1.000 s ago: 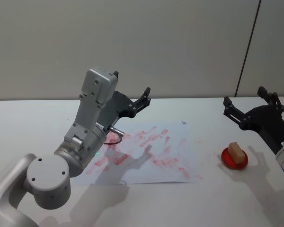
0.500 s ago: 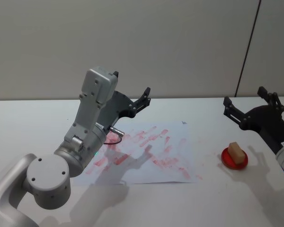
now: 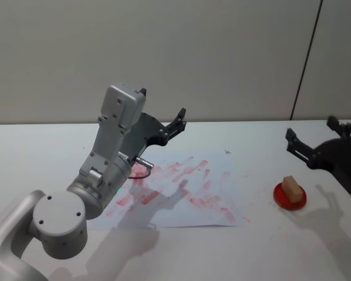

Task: Use the one hand to pick up the stamp and affix it onto the A4 paper.

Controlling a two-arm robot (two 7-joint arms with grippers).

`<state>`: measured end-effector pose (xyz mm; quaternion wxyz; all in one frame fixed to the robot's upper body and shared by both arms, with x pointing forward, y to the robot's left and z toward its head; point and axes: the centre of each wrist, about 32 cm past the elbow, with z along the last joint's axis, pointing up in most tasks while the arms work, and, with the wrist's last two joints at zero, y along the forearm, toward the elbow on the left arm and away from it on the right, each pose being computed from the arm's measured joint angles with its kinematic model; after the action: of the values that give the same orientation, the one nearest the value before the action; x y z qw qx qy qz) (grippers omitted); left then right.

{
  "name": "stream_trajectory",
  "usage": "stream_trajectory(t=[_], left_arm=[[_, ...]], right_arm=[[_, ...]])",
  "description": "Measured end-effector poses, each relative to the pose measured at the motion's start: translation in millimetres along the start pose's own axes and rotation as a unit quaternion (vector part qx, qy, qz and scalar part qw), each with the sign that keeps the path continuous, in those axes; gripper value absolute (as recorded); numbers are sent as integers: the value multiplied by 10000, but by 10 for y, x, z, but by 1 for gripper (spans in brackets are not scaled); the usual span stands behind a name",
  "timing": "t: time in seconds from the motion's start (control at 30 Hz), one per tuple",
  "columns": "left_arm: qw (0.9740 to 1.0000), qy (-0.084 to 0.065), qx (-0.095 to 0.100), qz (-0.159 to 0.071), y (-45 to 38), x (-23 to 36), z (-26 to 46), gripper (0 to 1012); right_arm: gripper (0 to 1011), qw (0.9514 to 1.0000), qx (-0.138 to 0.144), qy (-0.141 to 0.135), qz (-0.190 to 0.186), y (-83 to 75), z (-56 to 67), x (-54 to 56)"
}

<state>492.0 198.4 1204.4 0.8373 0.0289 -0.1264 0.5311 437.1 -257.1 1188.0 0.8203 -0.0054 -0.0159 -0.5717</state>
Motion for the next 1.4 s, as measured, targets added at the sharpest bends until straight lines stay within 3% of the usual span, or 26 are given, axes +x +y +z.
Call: stream_trajectory(t=[0.37,0.63,1.4], left_arm=[[10000,0,0,0,0,0,0,1001],[10000,0,0,0,0,0,0,1001],[10000,0,0,0,0,0,0,1001]], right_arm=[[1001,9980,-628,94,-19,-215,-88,172],[1001,9947,-1024,74,-49,-240,-202,245],[1001,9858,-1660,-180,192,23,-438,129]])
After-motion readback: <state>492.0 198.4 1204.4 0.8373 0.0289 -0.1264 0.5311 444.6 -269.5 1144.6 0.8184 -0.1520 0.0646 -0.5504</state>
